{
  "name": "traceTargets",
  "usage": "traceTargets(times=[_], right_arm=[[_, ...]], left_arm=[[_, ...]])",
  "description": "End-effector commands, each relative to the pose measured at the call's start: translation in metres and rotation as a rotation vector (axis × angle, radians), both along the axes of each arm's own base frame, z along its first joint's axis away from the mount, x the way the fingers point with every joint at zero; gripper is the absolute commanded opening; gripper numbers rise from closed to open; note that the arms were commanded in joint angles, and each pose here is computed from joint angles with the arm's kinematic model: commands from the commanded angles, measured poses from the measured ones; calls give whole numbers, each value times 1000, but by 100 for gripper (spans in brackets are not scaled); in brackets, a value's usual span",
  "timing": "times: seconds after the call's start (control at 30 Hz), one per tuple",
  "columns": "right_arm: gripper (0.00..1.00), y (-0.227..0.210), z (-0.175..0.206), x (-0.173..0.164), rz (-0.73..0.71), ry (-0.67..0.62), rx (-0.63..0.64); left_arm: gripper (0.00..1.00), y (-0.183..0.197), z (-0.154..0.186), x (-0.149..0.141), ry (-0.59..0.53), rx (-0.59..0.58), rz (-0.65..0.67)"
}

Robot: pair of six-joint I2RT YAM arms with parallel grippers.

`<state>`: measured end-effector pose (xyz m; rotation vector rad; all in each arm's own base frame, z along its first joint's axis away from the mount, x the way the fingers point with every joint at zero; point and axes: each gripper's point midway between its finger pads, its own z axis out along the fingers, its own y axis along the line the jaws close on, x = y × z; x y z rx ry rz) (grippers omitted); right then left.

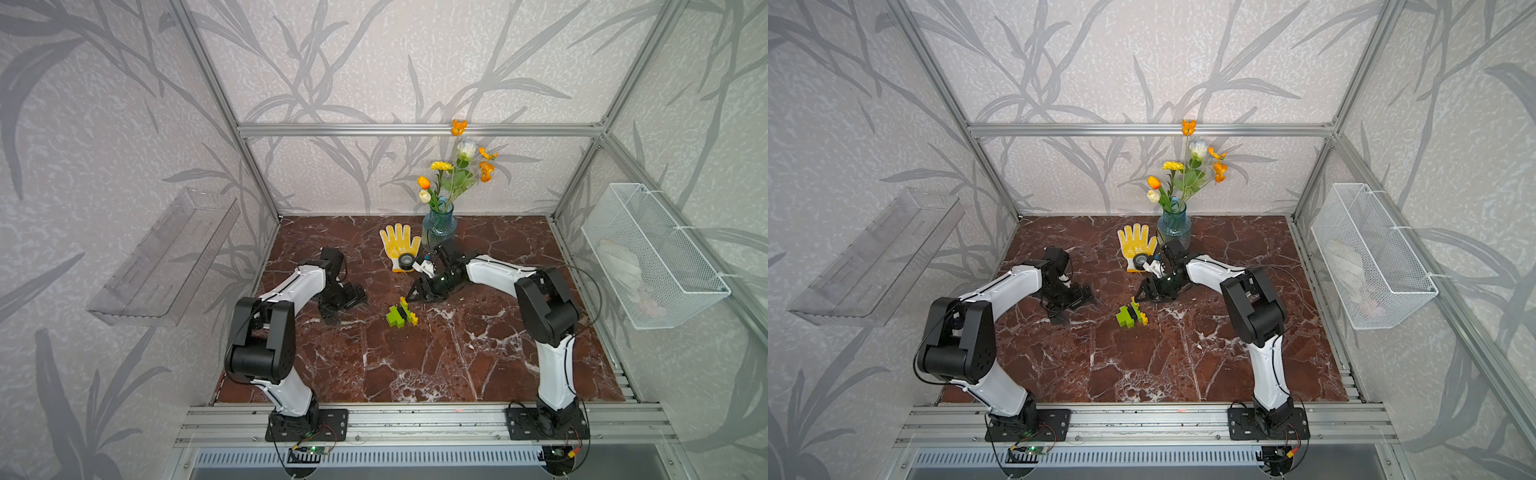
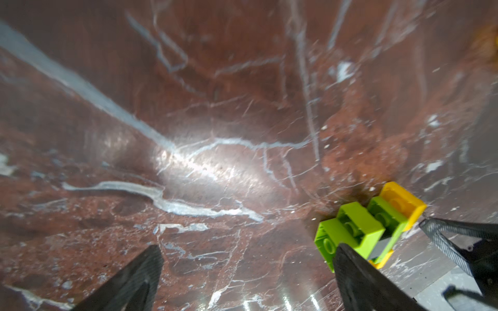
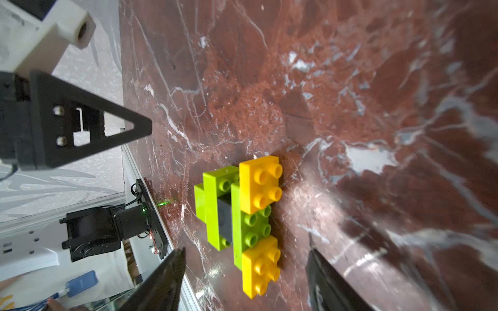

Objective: Assemble a carrot with lego
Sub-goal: Adjust the lego brick at the center of the board, then reset both arms

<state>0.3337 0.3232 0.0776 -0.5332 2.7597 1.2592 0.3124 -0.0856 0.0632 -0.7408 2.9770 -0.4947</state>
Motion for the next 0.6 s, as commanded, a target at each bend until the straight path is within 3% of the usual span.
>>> traceTargets(times=[0.0, 0.1, 0.3, 0.43, 0.57], right_arm=[[80, -25, 32, 19, -63, -170, -44], [89, -52, 40, 33, -131, -254, -94], [94, -110, 39, 52, -242, -414, -243], [100, -153, 53, 56, -354, -652, -319], [99, -184, 61, 54, -418, -823, -413]], left_arm=[[100, 8, 31, 25, -119, 64, -42], [100, 16, 35, 43, -176, 135, -107], [100, 38, 35, 78, -273, 227, -116], [100, 66, 51, 98, -403, 367, -127], [100, 93, 59, 106, -593, 559, -136]])
